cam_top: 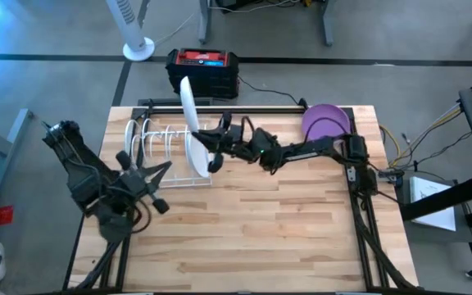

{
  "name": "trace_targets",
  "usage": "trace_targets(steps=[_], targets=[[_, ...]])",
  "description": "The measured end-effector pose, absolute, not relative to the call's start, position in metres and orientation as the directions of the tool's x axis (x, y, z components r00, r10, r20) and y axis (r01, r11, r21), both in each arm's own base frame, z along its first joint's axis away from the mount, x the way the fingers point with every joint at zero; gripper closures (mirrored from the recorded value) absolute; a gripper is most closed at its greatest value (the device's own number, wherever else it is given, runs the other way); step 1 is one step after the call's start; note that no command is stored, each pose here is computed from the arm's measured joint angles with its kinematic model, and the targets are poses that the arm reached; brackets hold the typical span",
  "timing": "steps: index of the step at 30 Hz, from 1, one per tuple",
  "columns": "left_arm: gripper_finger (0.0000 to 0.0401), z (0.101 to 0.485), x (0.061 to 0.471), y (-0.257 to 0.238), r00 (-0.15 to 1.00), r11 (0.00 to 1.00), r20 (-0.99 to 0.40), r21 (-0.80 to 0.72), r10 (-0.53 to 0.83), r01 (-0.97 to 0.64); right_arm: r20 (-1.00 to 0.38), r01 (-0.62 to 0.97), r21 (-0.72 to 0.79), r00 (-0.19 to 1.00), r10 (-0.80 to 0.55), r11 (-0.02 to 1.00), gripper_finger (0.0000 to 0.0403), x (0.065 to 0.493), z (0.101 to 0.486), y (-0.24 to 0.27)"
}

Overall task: Sort dishes
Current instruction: Put the white plate into the white dish rack

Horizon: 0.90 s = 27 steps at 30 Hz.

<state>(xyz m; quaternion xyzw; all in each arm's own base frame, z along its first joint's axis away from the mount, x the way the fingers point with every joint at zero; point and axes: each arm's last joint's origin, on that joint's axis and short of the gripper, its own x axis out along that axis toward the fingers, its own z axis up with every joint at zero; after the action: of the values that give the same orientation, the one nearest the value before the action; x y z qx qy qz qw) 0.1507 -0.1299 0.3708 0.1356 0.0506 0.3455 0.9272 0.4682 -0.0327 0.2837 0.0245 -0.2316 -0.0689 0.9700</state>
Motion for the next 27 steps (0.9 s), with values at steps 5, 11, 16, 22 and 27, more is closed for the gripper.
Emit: trace_targets(steps=[5, 11, 16, 22, 27], targets=[[0.0401, 0.390, 0.144, -0.132, 0.778, 0.737, 0.000, 0.317, 0.629, -0.596, 0.465, 0.239, 0.030, 0.856, -0.225, 0.971, 0.0403, 0.494, 0.279, -0.016], [0.0401, 0.400, 0.136, -0.122, 0.778, 0.719, 0.000, 0.381, 0.629, -0.581, 0.489, 0.288, -0.018, 0.838, -0.243, 0.958, 0.0403, 0.525, 0.265, -0.002], [0.0401, 0.400, 0.131, -0.116, 0.778, 0.718, 0.001, 0.383, 0.628, -0.581, 0.501, 0.304, -0.044, 0.831, -0.242, 0.952, 0.0403, 0.547, 0.251, 0.005], [0.0401, 0.393, 0.128, -0.113, 0.780, 0.730, -0.001, 0.354, 0.626, -0.585, 0.504, 0.309, -0.054, 0.830, -0.241, 0.950, 0.0403, 0.563, 0.243, 0.006], [0.0401, 0.387, 0.126, -0.111, 0.783, 0.731, -0.003, 0.360, 0.622, -0.580, 0.477, 0.295, -0.043, 0.846, -0.240, 0.954, 0.0403, 0.568, 0.237, 0.007]])
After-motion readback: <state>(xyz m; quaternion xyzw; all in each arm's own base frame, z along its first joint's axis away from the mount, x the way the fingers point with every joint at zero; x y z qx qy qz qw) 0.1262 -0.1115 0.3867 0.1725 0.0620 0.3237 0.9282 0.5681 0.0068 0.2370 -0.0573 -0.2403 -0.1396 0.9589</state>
